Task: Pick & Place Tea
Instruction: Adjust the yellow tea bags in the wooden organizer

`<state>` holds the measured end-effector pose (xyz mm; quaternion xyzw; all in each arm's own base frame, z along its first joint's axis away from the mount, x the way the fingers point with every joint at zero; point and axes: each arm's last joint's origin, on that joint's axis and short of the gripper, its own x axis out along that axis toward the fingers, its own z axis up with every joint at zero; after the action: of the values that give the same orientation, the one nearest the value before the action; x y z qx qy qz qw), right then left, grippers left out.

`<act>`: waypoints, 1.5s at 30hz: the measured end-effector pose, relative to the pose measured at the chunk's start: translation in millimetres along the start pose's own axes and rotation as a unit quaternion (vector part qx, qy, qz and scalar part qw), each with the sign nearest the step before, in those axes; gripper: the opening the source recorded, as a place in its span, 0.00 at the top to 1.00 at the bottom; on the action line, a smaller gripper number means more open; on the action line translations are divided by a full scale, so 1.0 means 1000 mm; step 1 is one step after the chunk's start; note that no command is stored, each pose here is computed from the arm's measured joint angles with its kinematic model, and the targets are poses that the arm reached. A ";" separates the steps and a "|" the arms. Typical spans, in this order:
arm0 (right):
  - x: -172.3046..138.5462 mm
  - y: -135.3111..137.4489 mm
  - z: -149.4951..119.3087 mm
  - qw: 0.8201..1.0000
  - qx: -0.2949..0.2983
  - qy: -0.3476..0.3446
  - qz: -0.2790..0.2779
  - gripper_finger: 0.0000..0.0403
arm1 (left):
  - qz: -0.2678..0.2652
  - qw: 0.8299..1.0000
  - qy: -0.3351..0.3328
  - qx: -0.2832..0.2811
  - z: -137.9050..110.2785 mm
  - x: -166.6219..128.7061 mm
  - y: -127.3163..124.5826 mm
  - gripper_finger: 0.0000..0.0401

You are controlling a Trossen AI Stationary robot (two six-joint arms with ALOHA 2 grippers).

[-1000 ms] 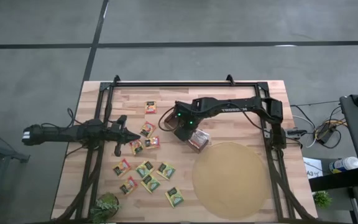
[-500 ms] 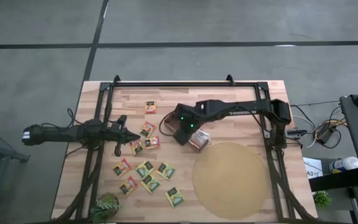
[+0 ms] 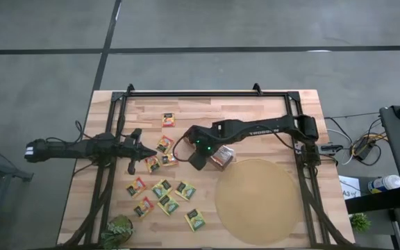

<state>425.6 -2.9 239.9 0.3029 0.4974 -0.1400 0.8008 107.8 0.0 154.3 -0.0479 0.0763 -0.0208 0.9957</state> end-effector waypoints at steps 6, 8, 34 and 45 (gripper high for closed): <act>0.010 0.000 0.001 1.000 0.003 0.005 -0.003 0.98 | 0.000 1.000 0.000 0.000 0.000 0.000 0.000 1.00; 0.012 -0.001 0.001 1.000 0.003 0.006 -0.005 0.98 | 0.000 1.000 0.000 0.000 0.000 0.000 0.000 1.00; 0.020 -0.023 -0.007 0.984 0.008 0.042 -0.173 0.98 | 0.000 1.000 0.000 0.000 0.000 0.000 0.000 1.00; 0.004 -0.019 0.014 0.994 -0.001 0.045 -0.099 0.98 | 0.000 1.000 0.000 0.000 0.000 0.000 0.000 1.00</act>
<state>427.2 -26.3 234.6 0.2572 0.5608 -0.2044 0.7599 107.8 0.0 154.4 -0.0480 0.0762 -0.0208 0.9957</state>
